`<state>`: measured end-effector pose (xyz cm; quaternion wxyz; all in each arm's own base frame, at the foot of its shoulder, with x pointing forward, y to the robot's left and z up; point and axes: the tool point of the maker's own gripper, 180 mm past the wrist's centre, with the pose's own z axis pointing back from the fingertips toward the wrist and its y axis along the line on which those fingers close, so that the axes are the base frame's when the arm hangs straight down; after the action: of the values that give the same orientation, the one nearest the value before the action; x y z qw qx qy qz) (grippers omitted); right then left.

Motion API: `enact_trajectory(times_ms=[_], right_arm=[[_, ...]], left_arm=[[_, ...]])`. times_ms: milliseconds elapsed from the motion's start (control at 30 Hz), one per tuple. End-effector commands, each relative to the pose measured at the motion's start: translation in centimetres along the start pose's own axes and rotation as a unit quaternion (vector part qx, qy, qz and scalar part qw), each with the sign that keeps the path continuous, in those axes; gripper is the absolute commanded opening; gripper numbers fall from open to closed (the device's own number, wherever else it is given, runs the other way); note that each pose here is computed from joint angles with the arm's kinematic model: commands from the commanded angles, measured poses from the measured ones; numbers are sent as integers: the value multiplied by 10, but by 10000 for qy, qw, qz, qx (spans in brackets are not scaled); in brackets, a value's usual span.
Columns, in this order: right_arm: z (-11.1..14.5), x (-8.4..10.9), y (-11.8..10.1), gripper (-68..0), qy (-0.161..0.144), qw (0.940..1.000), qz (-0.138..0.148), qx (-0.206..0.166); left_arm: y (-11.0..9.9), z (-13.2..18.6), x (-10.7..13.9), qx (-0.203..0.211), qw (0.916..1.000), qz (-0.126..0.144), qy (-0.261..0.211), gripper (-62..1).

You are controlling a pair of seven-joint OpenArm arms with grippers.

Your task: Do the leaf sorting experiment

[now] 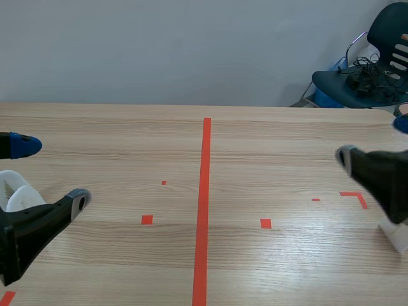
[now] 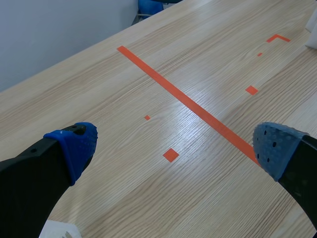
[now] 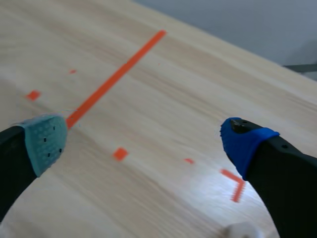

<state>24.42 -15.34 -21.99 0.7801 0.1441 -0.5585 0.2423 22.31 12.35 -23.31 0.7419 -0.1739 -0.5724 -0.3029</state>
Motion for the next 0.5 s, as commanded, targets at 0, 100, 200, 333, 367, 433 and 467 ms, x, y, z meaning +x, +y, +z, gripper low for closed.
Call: enact_trajectory(times_ms=[0,100,200,333,367,433,467], right_arm=[[2,-3,0,4,-14,9998,-175,-117],[1,-12,9,4,55,9992,-388,-107],[-1,-10,15,4,-51,9990,-450,-39],[-4,-2,19,4,-261,9986,-469,29],[-4,-3,19,4,-255,9986,-454,25],[-4,-2,18,4,-265,9989,-389,9],[-4,-2,18,4,-273,9989,-380,6]], left_arm=[[1,-1,5,26,9999,58,-130,14],[1,-1,5,26,9999,59,-137,14],[1,-1,5,26,9999,62,-147,14],[1,-1,5,26,9999,68,-145,14],[1,-1,5,26,9999,68,-143,14],[1,-1,5,26,9999,68,-145,14],[1,-1,6,26,9999,68,-152,14]])
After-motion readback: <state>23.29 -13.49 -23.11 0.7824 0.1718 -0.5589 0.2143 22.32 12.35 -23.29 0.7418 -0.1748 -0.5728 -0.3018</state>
